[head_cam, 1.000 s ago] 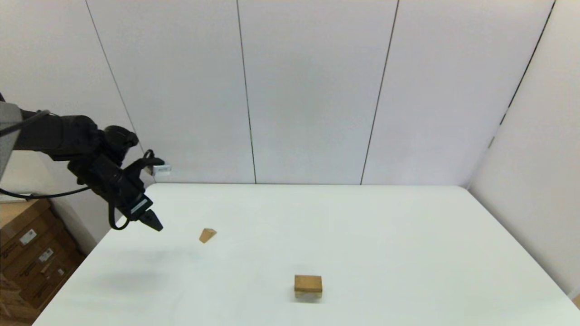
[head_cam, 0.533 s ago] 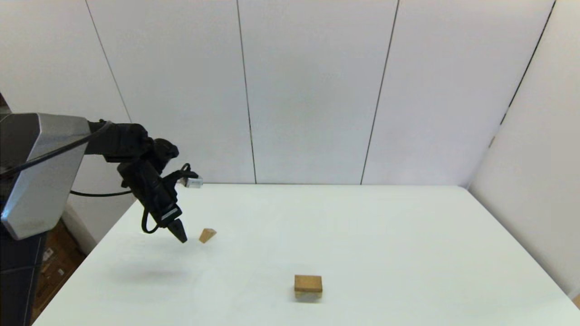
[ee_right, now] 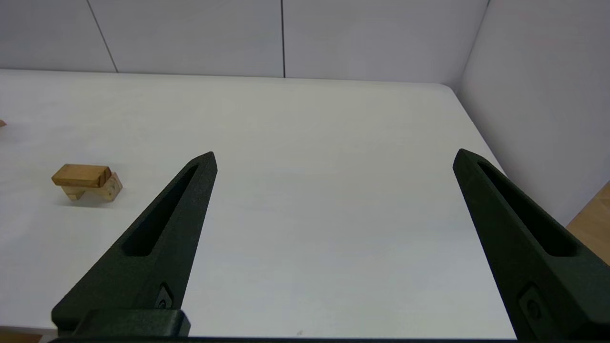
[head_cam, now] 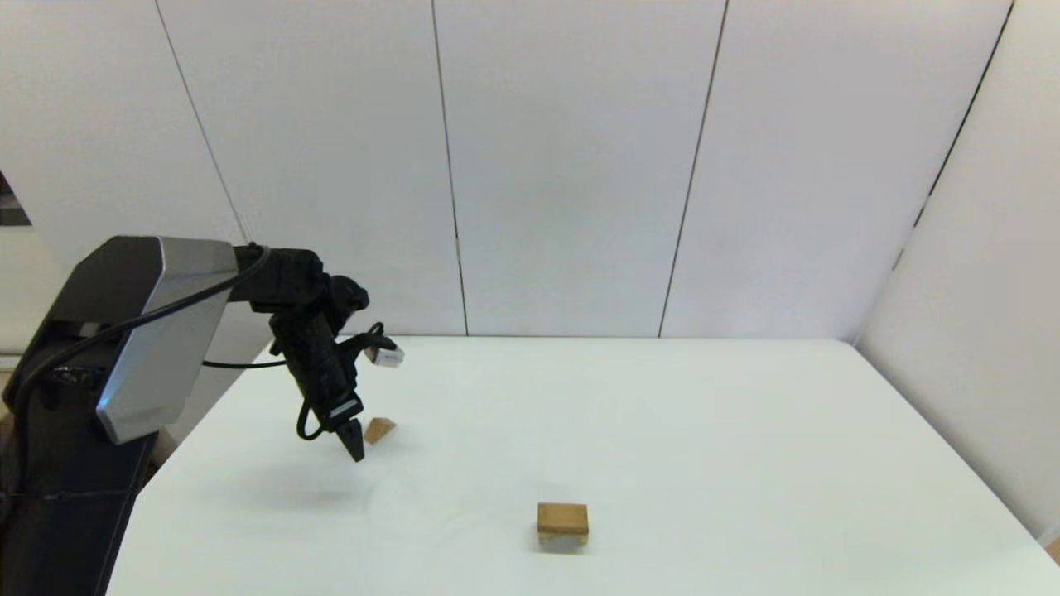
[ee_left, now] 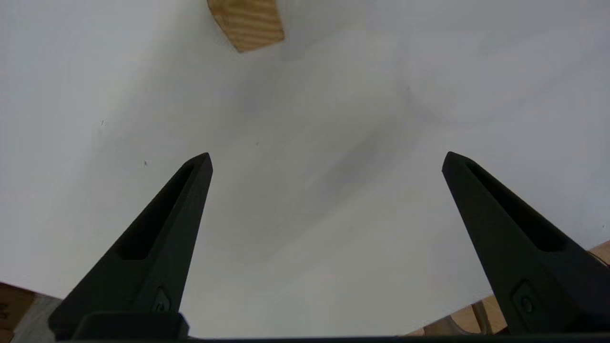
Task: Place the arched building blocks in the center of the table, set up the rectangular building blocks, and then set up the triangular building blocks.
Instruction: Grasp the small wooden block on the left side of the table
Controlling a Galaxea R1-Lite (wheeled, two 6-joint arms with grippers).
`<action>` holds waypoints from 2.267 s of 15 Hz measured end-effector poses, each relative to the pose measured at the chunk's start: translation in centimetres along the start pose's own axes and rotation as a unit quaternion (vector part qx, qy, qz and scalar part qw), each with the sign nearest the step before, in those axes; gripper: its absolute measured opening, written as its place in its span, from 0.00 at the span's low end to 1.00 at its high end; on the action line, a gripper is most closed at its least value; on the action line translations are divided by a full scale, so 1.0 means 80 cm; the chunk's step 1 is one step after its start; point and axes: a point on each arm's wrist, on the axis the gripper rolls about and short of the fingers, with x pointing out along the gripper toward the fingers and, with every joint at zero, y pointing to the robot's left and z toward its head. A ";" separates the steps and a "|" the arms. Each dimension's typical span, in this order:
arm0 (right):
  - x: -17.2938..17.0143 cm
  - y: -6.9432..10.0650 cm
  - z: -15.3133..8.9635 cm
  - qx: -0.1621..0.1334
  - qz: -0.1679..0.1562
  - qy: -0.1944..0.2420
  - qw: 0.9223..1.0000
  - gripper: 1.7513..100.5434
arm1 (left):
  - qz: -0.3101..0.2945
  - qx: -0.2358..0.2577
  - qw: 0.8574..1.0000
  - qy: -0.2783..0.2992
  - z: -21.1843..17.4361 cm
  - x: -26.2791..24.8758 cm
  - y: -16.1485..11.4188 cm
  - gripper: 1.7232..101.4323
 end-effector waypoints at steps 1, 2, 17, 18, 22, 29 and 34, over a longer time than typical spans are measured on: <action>0.000 0.000 0.000 0.000 0.000 0.000 1.000 0.97 | 0.001 -0.003 1.000 -0.001 0.003 0.006 0.000 0.96; 0.000 0.000 0.000 0.000 0.000 0.000 1.000 0.97 | 0.002 -0.009 1.000 -0.003 0.007 0.011 -0.001 0.96; 0.000 0.000 0.000 0.000 0.000 0.000 1.000 0.97 | 0.024 -0.032 0.999 -0.034 0.036 0.057 0.000 0.96; 0.000 0.000 0.000 0.000 0.000 0.000 1.000 0.97 | 0.025 -0.031 0.999 -0.035 0.037 0.057 0.000 0.96; 0.000 0.000 0.000 0.000 0.000 0.000 1.000 0.97 | 0.030 -0.032 0.998 -0.040 0.038 0.058 0.002 0.96; 0.000 0.000 0.000 0.000 0.000 0.000 1.000 0.97 | 0.032 -0.029 0.998 -0.041 0.038 0.058 0.002 0.96; 0.000 0.000 0.000 0.000 0.000 0.000 1.000 0.97 | 0.029 -0.030 0.998 -0.037 0.038 0.064 0.003 0.96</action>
